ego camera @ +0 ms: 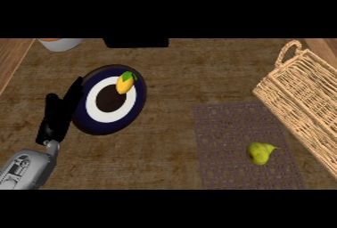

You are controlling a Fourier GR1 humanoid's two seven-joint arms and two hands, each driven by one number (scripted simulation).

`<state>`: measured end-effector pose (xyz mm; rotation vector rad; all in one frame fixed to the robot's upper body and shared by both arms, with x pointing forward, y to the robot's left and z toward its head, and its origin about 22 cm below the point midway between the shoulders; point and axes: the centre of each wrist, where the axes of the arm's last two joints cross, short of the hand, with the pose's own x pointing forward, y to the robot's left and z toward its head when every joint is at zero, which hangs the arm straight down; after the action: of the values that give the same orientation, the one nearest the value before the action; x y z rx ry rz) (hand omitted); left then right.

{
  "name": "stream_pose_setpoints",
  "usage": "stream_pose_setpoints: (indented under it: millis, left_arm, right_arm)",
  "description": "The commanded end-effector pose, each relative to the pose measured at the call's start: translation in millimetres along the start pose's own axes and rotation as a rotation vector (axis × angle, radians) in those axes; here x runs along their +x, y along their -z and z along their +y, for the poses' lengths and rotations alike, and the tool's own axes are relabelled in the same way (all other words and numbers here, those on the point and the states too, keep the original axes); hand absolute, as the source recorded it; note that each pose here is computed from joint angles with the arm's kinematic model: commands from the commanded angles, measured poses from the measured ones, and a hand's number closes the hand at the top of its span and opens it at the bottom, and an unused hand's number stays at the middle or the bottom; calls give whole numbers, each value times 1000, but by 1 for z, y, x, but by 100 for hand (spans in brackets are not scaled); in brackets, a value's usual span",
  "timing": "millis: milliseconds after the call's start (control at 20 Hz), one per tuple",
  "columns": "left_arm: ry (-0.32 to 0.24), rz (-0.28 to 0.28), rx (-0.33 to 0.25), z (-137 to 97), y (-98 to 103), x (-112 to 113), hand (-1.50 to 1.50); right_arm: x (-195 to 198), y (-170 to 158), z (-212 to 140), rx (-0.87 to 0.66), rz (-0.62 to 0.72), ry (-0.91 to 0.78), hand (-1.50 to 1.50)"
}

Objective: Pick the pear from the placemat and place it in the basket

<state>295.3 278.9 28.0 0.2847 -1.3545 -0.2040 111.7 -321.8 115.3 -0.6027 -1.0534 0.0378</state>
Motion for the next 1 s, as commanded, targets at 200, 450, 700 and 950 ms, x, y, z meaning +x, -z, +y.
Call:
stream_pose_setpoints:
  millis: [200, 450, 700, 950]
  left_arm:
    - [0, 3, -17, 0, -9, -6, 0]
    - [1, -19, -17, -2, -8, -1, 0]
    - [-20, 7, -19, 9, 10, 6, 0]
    - [-34, -1, -12, -4, 7, -9, 0]
  right_arm:
    - [1, -7, 11, -87, 53, -1, -150]
    - [-17, 11, 34, -57, 46, -8, -150]
    - [-35, 50, 75, -33, 41, 3, -150]
    - [-43, 63, 59, -61, 40, 0, -150]
